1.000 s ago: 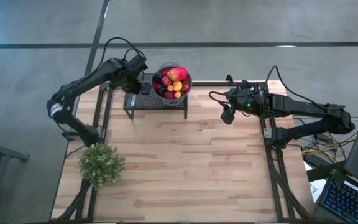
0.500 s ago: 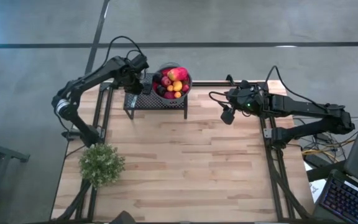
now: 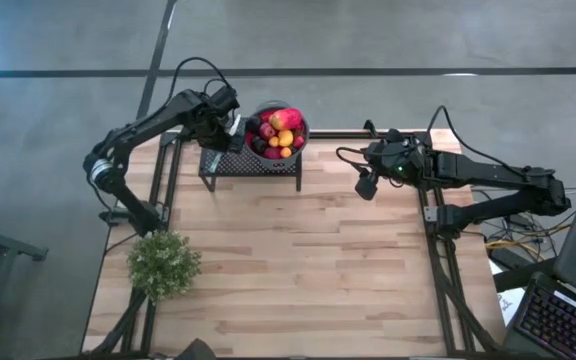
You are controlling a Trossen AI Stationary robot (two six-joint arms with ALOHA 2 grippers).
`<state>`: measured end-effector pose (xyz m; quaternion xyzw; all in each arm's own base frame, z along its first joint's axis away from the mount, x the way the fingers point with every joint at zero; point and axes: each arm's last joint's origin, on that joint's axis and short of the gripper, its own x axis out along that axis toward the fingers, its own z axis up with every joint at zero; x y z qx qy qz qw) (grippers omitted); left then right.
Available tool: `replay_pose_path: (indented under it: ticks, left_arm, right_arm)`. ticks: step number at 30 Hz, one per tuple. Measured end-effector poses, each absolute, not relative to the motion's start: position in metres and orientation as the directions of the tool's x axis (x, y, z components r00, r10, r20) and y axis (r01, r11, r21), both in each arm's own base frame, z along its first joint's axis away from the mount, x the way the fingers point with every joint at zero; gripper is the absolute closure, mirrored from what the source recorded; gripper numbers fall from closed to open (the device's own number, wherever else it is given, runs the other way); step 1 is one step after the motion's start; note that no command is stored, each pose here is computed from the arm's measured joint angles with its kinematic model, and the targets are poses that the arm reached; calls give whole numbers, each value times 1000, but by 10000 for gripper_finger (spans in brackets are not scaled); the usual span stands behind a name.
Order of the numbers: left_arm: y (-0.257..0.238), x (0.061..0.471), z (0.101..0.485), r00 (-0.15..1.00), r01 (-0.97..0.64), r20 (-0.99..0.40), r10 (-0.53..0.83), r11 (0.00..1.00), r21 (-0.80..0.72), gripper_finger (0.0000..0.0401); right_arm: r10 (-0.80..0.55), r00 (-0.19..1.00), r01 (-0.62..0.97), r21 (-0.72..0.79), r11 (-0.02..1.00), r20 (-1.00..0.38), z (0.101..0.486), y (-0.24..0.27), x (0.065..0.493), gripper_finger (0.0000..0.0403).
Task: Pick & Place Fruit
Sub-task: Return to Home Position
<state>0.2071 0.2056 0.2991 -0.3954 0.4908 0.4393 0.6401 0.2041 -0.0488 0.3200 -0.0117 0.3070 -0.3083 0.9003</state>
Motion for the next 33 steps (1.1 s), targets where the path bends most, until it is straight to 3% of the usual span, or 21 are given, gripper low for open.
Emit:
replay_pose_path:
  ticks: [11, 18, 22, 27, 33]
  left_arm:
    - [188, 190, 348, 243, -910, -928, 283, 398, -117, 216]
    - [167, 172, 370, 307, -900, -861, 405, 417, -125, 207]
    - [149, 167, 380, 395, -863, -788, 472, 484, -143, 208]
    - [120, 164, 383, 564, -760, -634, 529, 632, -149, 209]
    - [87, 156, 368, 728, -644, -455, 514, 739, -196, 224]
  right_arm:
    - [-562, 622, 555, -200, 808, -545, 320, -49, 204, 201]
    - [-518, 654, 541, -138, 830, -552, 320, -48, 205, 220]
    - [-436, 729, 491, -41, 870, -529, 324, -45, 210, 235]
    - [-402, 775, 470, 20, 882, -488, 329, -42, 214, 271]
    - [-372, 798, 435, 27, 900, -474, 325, -35, 226, 346]
